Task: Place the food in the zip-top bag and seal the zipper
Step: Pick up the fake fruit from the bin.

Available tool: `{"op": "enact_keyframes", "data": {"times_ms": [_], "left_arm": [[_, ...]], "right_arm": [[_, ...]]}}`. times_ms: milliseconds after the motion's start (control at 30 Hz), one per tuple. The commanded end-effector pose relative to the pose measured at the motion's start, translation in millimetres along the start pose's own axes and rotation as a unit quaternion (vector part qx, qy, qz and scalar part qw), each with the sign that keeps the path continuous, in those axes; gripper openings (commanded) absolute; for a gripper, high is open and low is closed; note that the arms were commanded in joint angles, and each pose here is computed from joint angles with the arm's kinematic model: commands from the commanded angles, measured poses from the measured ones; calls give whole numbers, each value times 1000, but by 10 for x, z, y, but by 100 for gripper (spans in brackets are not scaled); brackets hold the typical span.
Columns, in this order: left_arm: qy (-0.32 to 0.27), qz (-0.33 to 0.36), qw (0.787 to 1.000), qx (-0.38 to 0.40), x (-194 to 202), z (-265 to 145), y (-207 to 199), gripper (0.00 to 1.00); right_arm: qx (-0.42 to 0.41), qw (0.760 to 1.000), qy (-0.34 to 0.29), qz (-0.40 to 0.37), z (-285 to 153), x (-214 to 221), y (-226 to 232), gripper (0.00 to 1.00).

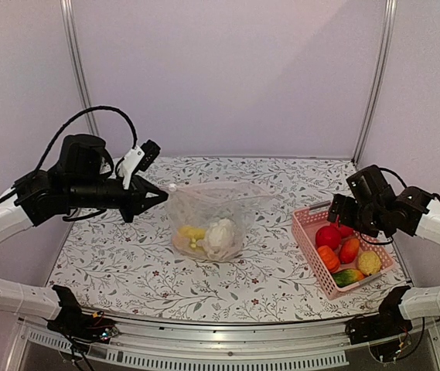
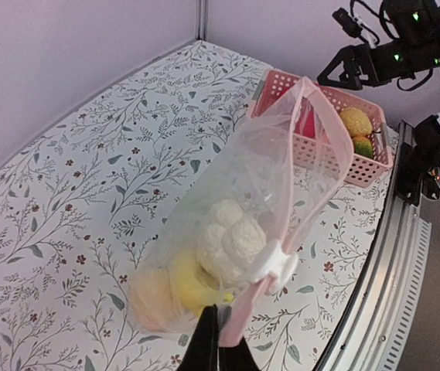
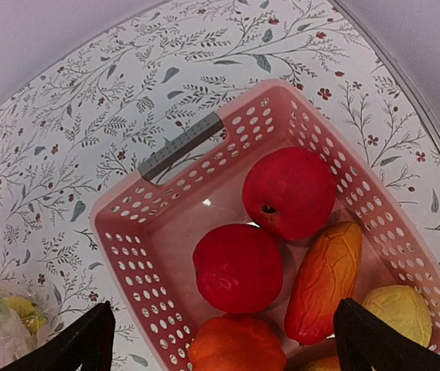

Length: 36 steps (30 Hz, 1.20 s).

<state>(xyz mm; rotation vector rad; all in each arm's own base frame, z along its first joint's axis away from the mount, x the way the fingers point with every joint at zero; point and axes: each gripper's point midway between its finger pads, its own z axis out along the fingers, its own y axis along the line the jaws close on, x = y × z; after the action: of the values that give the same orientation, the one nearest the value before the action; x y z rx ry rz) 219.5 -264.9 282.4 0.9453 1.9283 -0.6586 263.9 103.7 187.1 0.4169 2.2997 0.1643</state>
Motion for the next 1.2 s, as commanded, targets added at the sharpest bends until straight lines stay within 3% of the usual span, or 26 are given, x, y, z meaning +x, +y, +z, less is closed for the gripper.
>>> {"op": "enact_keyframes", "data": {"times_ms": [0, 300, 567, 1167], "left_arm": [[-1, 6, 1000, -10, 52, -90, 37, 0], [0, 3, 1000, 10, 50, -79, -28, 0], [-5, 3, 1000, 15, 42, -108, -52, 0], [-3, 3, 1000, 15, 54, -101, -51, 0]], "right_arm": [[36, 997, 67, 0, 239, 328, -201, 99], [33, 993, 111, -8, 583, 527, -154, 99], [60, 986, 157, -20, 858, 690, -183, 92], [62, 984, 167, -19, 1059, 740, -175, 77]]}}
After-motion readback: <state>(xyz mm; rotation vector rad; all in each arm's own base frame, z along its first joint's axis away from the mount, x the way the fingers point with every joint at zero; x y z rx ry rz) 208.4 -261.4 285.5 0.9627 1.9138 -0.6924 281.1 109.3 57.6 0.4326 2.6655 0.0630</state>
